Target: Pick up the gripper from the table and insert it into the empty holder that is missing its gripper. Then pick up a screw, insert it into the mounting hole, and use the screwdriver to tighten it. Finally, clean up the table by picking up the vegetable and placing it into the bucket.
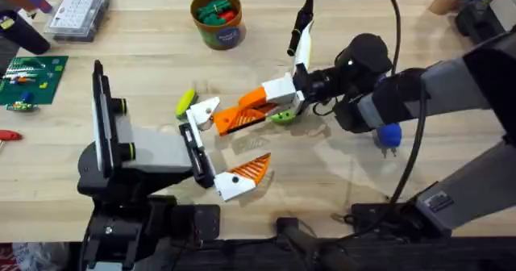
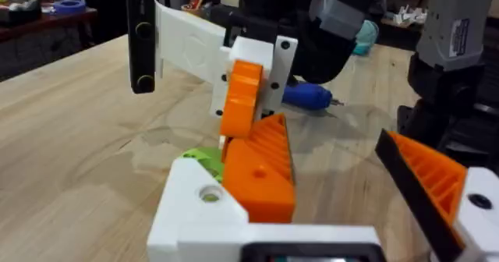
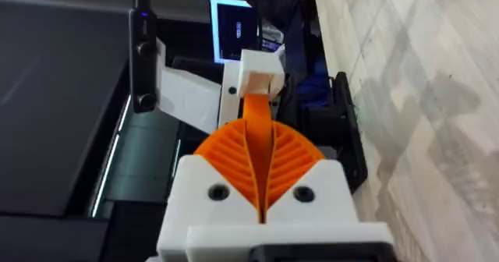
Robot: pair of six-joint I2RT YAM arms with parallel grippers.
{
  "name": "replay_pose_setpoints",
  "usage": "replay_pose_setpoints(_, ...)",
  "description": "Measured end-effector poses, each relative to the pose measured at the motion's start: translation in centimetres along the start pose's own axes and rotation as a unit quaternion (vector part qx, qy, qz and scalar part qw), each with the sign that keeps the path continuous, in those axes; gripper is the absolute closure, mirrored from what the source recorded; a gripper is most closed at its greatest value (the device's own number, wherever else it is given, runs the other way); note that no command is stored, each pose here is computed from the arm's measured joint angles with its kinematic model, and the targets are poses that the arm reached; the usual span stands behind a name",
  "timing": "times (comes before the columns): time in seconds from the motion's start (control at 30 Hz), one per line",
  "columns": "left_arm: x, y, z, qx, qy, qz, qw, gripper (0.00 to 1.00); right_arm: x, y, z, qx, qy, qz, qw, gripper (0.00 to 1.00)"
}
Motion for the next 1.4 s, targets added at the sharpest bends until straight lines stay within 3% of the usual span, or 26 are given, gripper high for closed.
replay_pose_setpoints(1.4,0.2,0.0,0.0,0.001,-0.001,-0.008,1.000,0.011,-0.1,1.8,-1.4,-0.069,0.024,-0.010,0.997,0.986)
Point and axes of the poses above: each hand's point on the last joint's axis, 136 mm out from that joint toward the fingers, its own y axis out along the fingers, its own x axis along the line the jaws close on, z = x × y, the point moved 5 cm from there along -y, back along the fingers, and after that the axes turned 11 degrees about y, right-handed, at the moved point
